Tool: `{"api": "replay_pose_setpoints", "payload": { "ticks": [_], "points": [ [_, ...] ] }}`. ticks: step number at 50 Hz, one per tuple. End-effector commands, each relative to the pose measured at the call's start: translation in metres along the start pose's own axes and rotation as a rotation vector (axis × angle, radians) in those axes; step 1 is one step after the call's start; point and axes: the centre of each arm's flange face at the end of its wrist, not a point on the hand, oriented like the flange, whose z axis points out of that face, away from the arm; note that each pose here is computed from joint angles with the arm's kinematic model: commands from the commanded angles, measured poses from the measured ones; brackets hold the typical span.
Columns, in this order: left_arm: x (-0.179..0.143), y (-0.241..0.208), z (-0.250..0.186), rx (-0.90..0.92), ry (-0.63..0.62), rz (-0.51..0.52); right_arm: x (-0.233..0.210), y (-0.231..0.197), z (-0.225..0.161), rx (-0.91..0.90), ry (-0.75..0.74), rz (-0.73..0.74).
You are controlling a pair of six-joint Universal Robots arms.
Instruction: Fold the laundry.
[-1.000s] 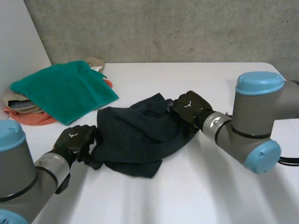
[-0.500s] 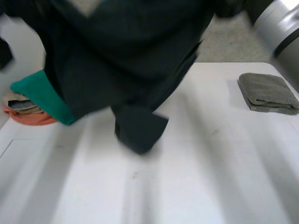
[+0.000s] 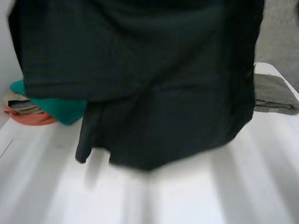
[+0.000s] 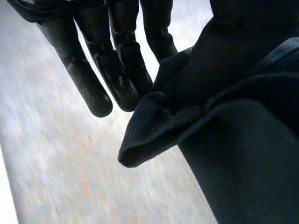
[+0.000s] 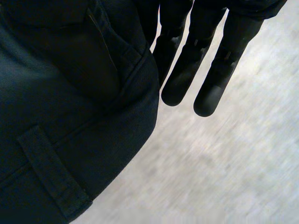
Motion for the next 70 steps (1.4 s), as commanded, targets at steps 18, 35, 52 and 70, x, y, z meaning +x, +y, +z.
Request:
{"api": "replay_pose_setpoints", "payload": {
  "ticks": [18,35,52,70],
  "points": [
    [0.010,0.289,0.112,-0.029,0.036,0.110,-0.091,0.249,0.115,0.031,0.050,0.196],
    [0.020,0.229,0.050,-0.190,0.031,0.084,-0.035,0.216,0.058,-0.313,-0.054,0.102],
    [0.100,0.232,-0.155,-0.815,0.265,-0.068,-0.080,0.266,-0.035,-0.580,-0.372,0.104],
    [0.097,0.306,-0.159,-0.920,0.209,-0.098,-0.114,0.337,-0.026,-0.537,-0.392,0.094]
  ]
}}
